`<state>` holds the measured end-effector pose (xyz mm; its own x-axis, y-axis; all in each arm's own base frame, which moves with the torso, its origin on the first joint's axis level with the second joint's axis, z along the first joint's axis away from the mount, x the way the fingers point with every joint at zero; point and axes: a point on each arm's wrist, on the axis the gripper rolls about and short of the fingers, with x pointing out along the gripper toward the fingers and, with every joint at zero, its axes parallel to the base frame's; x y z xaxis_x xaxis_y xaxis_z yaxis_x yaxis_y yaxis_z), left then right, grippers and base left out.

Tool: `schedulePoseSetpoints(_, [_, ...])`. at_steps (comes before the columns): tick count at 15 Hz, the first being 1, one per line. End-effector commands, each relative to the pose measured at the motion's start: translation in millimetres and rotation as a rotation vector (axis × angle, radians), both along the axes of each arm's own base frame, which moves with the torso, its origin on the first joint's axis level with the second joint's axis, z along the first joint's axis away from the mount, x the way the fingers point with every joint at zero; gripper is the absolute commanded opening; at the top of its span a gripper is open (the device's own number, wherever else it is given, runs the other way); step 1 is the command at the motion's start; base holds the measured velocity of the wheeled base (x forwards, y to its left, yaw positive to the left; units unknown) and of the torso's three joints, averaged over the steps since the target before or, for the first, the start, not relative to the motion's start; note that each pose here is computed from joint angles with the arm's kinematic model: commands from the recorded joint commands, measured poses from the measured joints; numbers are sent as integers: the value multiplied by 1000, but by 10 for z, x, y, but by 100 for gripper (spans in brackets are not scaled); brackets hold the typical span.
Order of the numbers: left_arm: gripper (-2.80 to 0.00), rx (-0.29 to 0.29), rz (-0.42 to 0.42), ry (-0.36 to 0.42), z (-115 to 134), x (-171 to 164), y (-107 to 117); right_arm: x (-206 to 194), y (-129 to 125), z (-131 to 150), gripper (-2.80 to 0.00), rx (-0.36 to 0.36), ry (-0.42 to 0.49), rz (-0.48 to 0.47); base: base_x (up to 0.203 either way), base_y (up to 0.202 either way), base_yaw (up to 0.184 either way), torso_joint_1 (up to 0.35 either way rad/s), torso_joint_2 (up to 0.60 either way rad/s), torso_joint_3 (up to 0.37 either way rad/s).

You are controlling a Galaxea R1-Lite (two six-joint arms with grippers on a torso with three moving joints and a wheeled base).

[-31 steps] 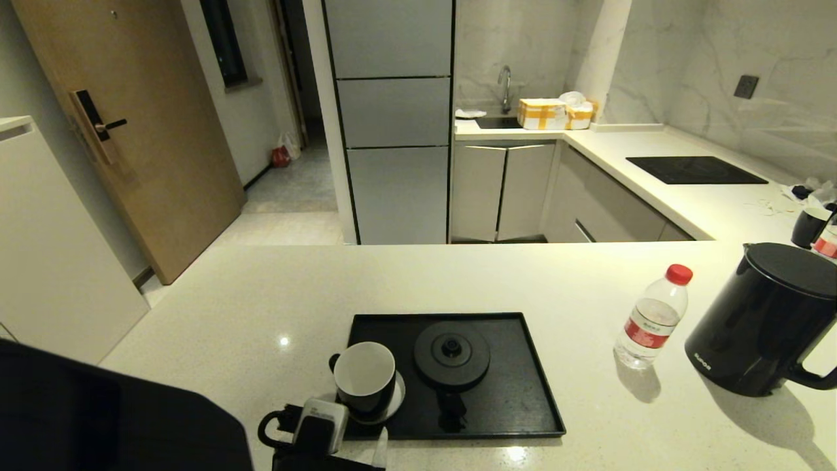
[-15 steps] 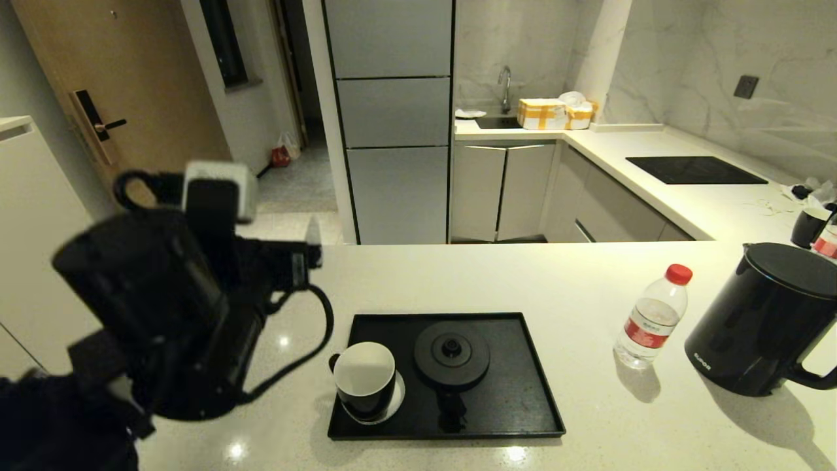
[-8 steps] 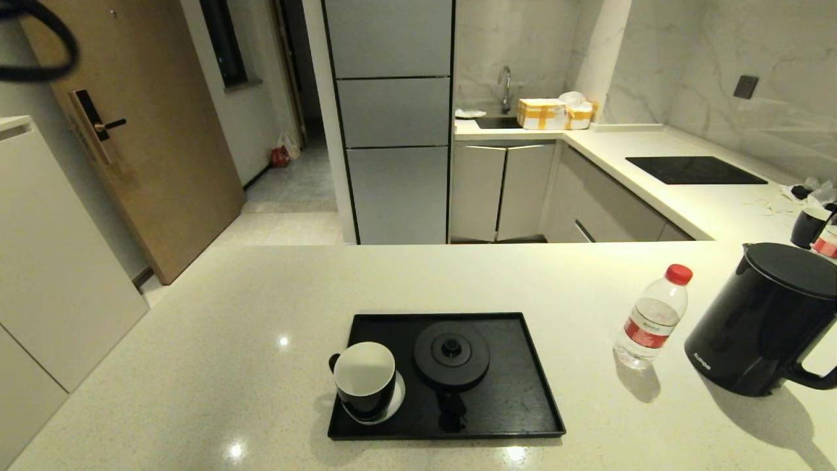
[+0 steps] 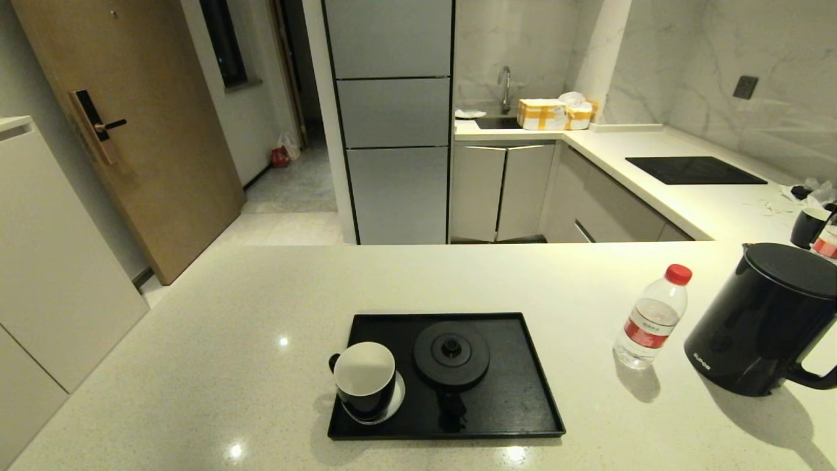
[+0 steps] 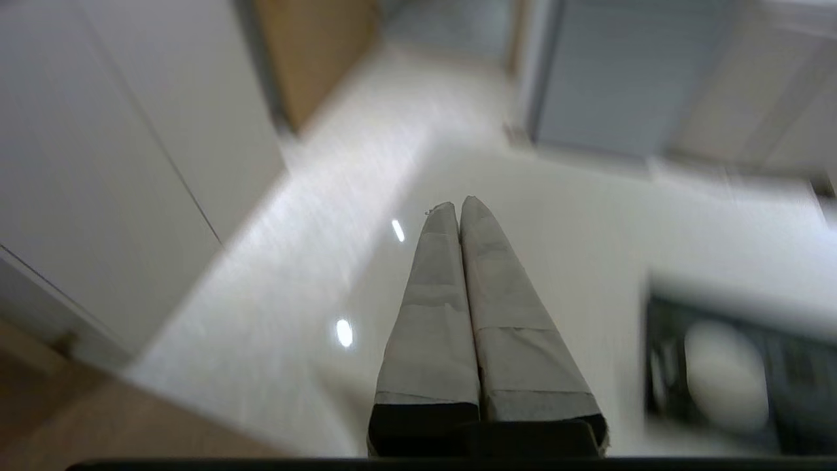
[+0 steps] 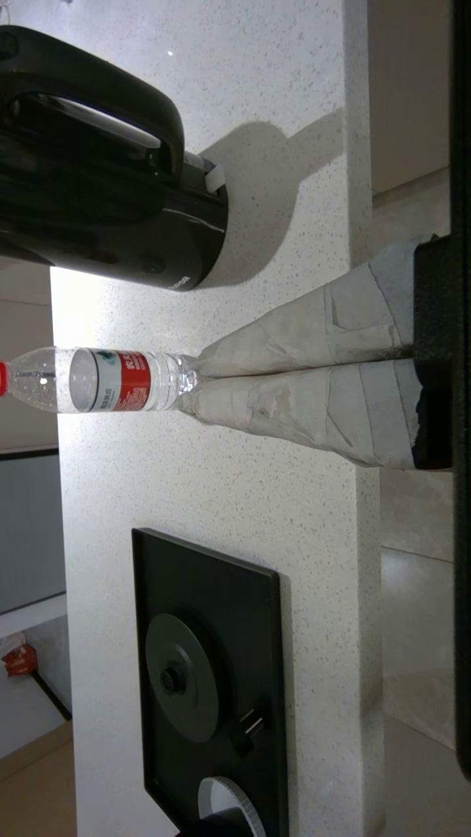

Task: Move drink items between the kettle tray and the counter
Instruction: Return the bottled water to its original position

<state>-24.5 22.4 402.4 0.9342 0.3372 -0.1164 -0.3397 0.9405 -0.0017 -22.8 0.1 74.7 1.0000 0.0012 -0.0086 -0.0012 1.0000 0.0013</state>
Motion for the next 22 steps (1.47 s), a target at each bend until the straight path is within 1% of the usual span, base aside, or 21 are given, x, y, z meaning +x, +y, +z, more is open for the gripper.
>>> schedulePoseSetpoints(1, [-280, -64, -224, 93, -628, -759, 75, 2, 0, -5, -280, 0, 4, 0, 0, 0, 0, 0, 0, 0])
schedulePoseSetpoints(3, [-280, -177, -540, 159, -1007, -1111, -101, 2, 0, -5, -280, 0, 4, 0, 0, 0, 0, 0, 0, 0])
schedulePoseSetpoints(4, [-280, -216, -621, 175, -1218, -1246, -185, 2, 0, -5, -280, 0, 4, 0, 0, 0, 0, 0, 0, 0])
schedulePoseSetpoints(5, [-280, -238, -637, 203, -1436, -1269, -245, 2, 0, -5, -280, 0, 4, 0, 0, 0, 0, 0, 0, 0])
schedulePoseSetpoints(6, [-280, -249, -619, 217, -1669, -1286, -280, 2, 0, -5, -280, 0, 4, 0, 0, 0, 0, 0, 0, 0])
schedulePoseSetpoints(7, [-280, -254, -579, 234, -1850, -1264, -290, 2, 0, -5, -280, 0, 4, 0, 0, 0, 0, 0, 0, 0])
schedulePoseSetpoints(8, [-280, -241, -515, 237, -1998, -1208, -278, 2, 0, -5, -280, 0, 4, 0, 0, 0, 0, 0, 0, 0])
schedulePoseSetpoints(9, [-280, -210, -458, 205, -2135, -1116, -263, 2, 0, -5, -280, 0, 4, 0, 0, 0, 0, 0, 0, 0])
schedulePoseSetpoints(11, [-280, -120, -350, 137, -2433, -875, -233, 2, 0, -5, -280, 0, 4, 0, 0, 0, 0, 0, 0, 0])
schedulePoseSetpoints(12, [-280, -90, -299, 119, -2562, -730, -219, 2, 0, -5, -280, 0, 4, 0, 0, 0, 0, 0, 0, 0])
schedulePoseSetpoints(13, [-280, -62, -258, 121, -2751, -516, -208, 2, 0, -4, -280, 0, 3, 0, 0, 0, 0, 0, 0, 0])
schedulePoseSetpoints(14, [-280, -37, -236, 115, -2918, -351, -202, 2, 0, -3, -280, 2, 2, 0, 0, 0, 0, 0, 0, 0])
schedulePoseSetpoints(15, [-280, 0, -245, 36, -3039, -184, -203, 2, 0, -5, -280, 0, 4, 0, 0, 0, 0, 0, 0, 0])
schedulePoseSetpoints(16, [-280, 33, -277, -68, -3105, -72, -209, 2, 0, -5, -280, 0, 4, 0, 0, 0, 0, 0, 0, 0])
schedulePoseSetpoints(17, [-280, 52, -309, -120, -3183, -8, -216, 2, 0, -5, -280, 0, 4, 0, 0, 0, 0, 0, 0, 0])
schedulePoseSetpoints(18, [-280, 66, -336, -135, -3240, 21, -223, 2, 0, -5, -280, 0, 4, 0, 0, 0, 0, 0, 0, 0])
schedulePoseSetpoints(19, [-280, 69, -353, -108, -3270, 18, -226, 2, 0, -5, -280, 0, 4, 0, 0, 0, 0, 0, 0, 0])
schedulePoseSetpoints(22, [-280, 59, -356, -104, -3271, 15, -227, 2, 0, -5, -280, 0, 4, 0, 0, 0, 0, 0, 0, 0])
